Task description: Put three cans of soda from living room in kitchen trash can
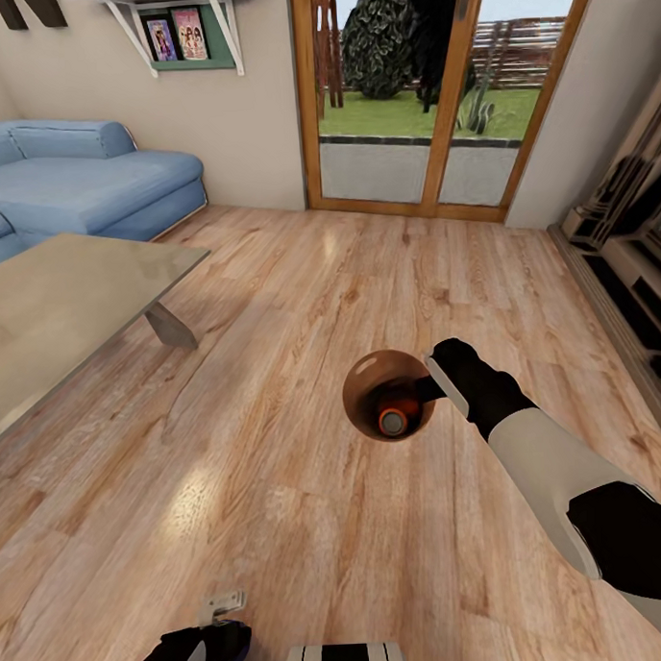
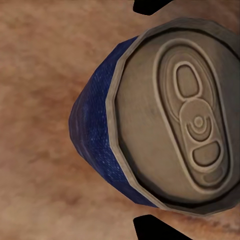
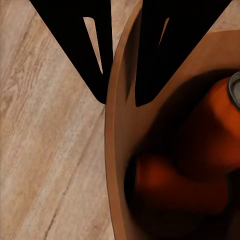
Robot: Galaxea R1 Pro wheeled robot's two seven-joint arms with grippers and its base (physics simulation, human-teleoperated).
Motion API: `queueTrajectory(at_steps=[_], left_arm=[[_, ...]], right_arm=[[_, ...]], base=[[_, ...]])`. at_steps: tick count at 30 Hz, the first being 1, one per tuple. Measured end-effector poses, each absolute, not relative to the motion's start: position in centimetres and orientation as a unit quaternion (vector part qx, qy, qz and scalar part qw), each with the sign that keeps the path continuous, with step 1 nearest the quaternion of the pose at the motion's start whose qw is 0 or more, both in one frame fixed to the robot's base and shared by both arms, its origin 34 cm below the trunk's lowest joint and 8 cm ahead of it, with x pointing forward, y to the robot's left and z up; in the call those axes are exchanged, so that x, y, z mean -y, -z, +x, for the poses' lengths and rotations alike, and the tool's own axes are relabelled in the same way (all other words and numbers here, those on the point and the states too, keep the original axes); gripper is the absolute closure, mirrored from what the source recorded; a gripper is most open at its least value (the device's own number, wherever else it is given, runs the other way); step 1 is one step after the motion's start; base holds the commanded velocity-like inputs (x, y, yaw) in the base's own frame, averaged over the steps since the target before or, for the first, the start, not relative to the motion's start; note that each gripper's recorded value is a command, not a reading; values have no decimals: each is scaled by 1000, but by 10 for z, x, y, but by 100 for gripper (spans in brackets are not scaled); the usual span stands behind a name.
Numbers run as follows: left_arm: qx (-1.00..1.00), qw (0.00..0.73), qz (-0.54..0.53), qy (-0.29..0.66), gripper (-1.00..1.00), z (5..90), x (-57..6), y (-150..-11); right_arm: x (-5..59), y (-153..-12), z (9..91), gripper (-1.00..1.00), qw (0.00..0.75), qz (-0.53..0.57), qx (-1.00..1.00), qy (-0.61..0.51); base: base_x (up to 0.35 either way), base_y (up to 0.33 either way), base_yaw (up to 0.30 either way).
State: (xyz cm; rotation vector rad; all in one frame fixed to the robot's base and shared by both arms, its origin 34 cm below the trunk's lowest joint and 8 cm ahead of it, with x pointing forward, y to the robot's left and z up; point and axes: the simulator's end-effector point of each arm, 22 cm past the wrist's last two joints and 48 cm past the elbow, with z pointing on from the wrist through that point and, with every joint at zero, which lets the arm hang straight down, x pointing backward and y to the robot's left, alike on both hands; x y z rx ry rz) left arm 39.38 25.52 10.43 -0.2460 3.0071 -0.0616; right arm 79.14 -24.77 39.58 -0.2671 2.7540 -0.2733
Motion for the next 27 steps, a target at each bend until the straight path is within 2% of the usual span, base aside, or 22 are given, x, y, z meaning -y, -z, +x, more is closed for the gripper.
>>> queueTrajectory(at_steps=[5, 6, 27], left_arm=[[-994, 62, -82, 21, -100, 394, -255, -104], [-994, 62, -82, 21, 100, 394, -255, -104], [-994, 68, -83, 25, 100, 399, -254, -109]], right_arm=[[248, -396, 792, 100, 180, -95, -974, 96], [248, -396, 792, 100, 180, -95, -974, 96], [246, -404, 792, 100, 185, -93, -974, 95]], base=[[0, 0, 0], [0, 0, 0], [-31, 0, 0]])
